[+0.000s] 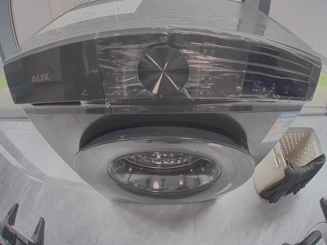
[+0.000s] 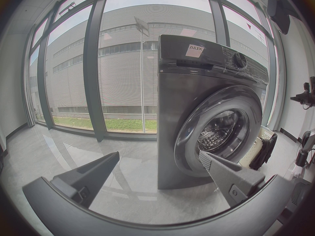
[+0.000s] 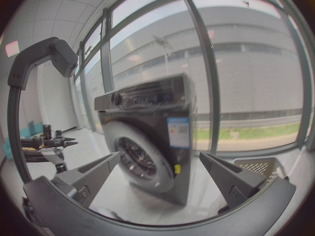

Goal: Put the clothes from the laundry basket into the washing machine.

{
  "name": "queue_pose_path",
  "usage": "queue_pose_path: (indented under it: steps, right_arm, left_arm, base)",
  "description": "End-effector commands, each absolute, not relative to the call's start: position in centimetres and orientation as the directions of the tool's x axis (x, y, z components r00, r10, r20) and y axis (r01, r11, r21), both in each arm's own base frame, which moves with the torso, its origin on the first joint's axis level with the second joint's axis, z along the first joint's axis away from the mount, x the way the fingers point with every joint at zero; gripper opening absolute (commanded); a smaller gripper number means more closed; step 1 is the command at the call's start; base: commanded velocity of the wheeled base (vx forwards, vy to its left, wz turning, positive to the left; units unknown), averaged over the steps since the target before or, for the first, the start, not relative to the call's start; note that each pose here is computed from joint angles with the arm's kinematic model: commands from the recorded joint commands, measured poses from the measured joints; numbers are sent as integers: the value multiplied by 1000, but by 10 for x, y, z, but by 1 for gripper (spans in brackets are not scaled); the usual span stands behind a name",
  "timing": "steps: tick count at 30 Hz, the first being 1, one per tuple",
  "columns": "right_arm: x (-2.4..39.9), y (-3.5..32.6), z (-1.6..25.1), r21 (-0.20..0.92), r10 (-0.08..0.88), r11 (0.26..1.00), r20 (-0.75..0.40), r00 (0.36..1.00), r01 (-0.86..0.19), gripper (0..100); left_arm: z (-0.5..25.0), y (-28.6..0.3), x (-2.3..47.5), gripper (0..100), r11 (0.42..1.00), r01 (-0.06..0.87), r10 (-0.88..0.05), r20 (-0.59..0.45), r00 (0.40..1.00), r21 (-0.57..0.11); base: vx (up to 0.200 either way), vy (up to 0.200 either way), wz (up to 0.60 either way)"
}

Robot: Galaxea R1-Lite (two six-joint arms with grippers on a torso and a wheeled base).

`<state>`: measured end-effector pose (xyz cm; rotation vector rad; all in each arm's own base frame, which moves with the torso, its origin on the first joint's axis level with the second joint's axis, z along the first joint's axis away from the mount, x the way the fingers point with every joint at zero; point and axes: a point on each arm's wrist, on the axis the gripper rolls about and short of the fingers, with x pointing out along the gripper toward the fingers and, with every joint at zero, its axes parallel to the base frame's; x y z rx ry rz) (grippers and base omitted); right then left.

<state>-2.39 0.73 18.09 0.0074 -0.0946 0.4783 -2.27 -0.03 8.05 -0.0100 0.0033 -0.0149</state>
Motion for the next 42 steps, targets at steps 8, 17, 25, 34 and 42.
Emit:
queue_pose_path:
  steps: [8,17,25,34,42]
  right_arm:
    - [74,27,160,219,677,734,-313,666,-642,100]
    - [118,38,155,238,683,727,-349,641,-645,100]
    - [149,47,150,229,682,728,-344,645,-647,100]
    - [162,56,148,235,687,721,-366,628,-652,100]
    - [173,66,150,238,708,698,-371,601,-675,100]
  left_arm:
    - [75,0,-23,100,1000,15,-15,-6,1000,-11]
    - [75,0,-23,100,1000,15,-15,-6,1000,-11]
    - [75,0,-23,100,1000,15,-15,-6,1000,-11]
    - [75,0,-23,100,1000,15,-15,-6,1000,-11]
    - [75,0,-23,100,1000,15,-15,-6,1000,-11]
  base:
    - [0,0,0]
    - [0,0,0]
    - [0,0,0]
    - [0,0,0]
    - [0,0,0]
